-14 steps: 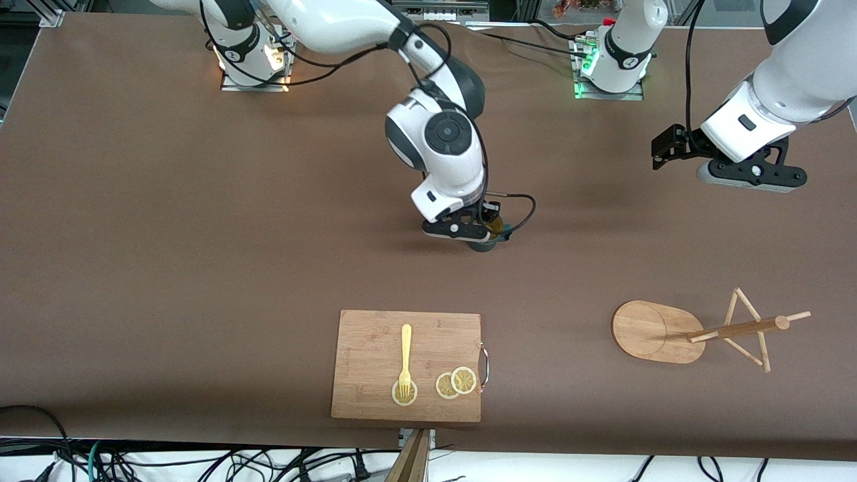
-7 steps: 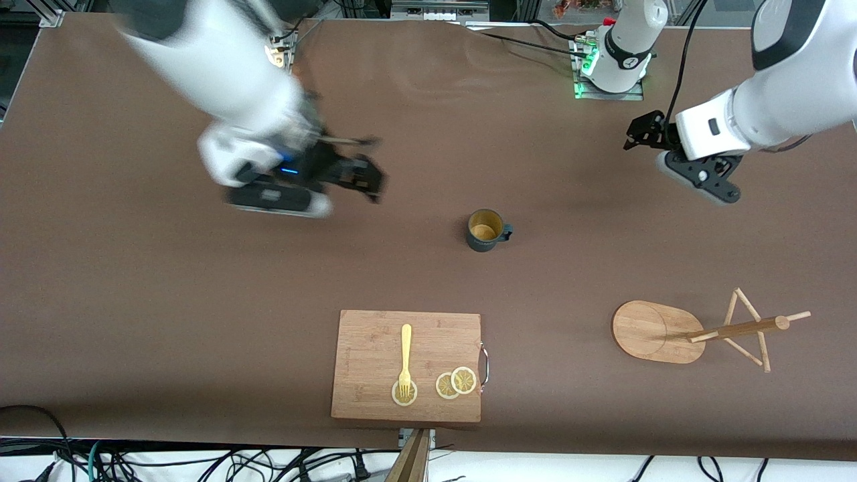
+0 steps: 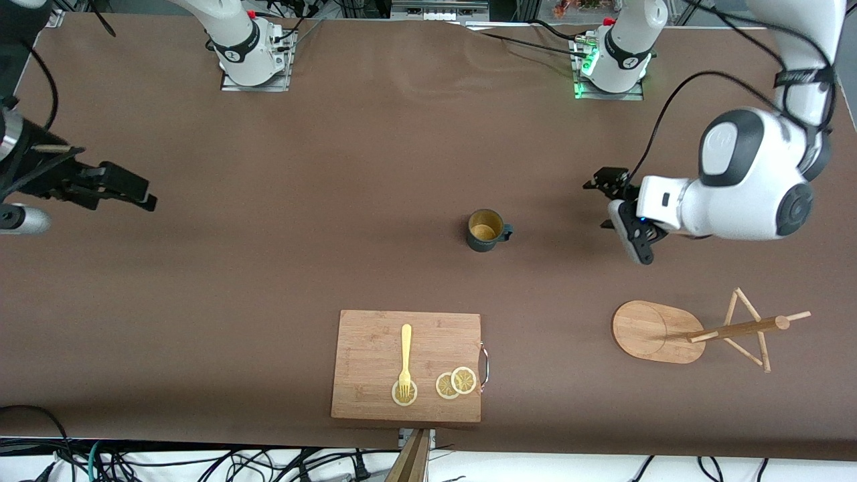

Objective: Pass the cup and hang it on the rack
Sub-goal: 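Set the teal mug down upright and withdraw the right gripper, then reach the left gripper to the teal mug handle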

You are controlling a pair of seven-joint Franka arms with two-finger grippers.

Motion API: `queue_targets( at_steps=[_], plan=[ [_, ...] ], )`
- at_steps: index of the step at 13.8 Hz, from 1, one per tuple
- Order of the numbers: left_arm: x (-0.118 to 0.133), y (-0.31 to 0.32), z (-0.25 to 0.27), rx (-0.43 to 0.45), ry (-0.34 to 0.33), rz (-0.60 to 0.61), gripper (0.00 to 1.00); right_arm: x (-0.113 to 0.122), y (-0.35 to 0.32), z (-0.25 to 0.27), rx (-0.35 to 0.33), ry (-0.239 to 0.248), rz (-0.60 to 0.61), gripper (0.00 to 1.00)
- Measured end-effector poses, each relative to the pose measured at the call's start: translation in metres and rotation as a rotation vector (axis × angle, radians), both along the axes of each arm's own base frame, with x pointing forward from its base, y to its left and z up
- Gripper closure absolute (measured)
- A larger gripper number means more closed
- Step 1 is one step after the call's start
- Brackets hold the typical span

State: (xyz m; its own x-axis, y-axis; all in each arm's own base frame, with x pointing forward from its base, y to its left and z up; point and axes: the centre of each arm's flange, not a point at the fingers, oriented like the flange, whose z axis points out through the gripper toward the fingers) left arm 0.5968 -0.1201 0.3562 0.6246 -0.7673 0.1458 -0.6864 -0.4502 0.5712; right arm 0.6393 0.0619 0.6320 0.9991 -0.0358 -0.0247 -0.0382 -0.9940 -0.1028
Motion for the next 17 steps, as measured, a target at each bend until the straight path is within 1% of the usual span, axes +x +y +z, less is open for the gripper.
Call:
queue_targets(
  at_steps=[2, 4, 5, 6, 8, 10, 13, 15, 17],
  plan=[
    [0.008, -0.010, -0.039, -0.138, -0.056, -0.076, 0.00, 0.004, -0.017, -0.021, -0.006, 0.034, 0.013, 0.00],
    [0.013, -0.026, -0.074, -0.232, -0.135, -0.165, 0.00, 0.011, -0.024, -0.052, -0.009, 0.053, 0.004, 0.00],
    [0.013, -0.037, -0.090, -0.271, -0.175, -0.206, 0.00, 0.014, -0.029, -0.070, -0.022, 0.065, -0.004, 0.00],
    [0.009, -0.048, -0.106, -0.319, -0.208, -0.230, 0.00, 0.017, -0.034, -0.087, -0.049, 0.074, -0.007, 0.00],
    [-0.006, -0.063, -0.138, -0.403, -0.280, -0.260, 0.00, 0.019, -0.037, -0.108, -0.089, 0.085, 0.002, 0.00],
    [-0.025, -0.066, -0.164, -0.459, -0.354, -0.264, 0.00, 0.018, -0.023, -0.114, -0.110, 0.090, 0.032, 0.00],
    [-0.046, -0.068, -0.188, -0.507, -0.430, -0.256, 0.00, 0.013, 0.006, -0.112, -0.137, 0.090, 0.096, 0.00],
    [-0.053, -0.073, -0.196, -0.528, -0.479, -0.261, 0.00, 0.005, 0.013, -0.108, -0.136, 0.092, 0.124, 0.00],
    [-0.058, -0.076, -0.207, -0.552, -0.529, -0.252, 0.00, -0.011, 0.001, -0.098, -0.123, 0.095, 0.130, 0.00]
  ],
)
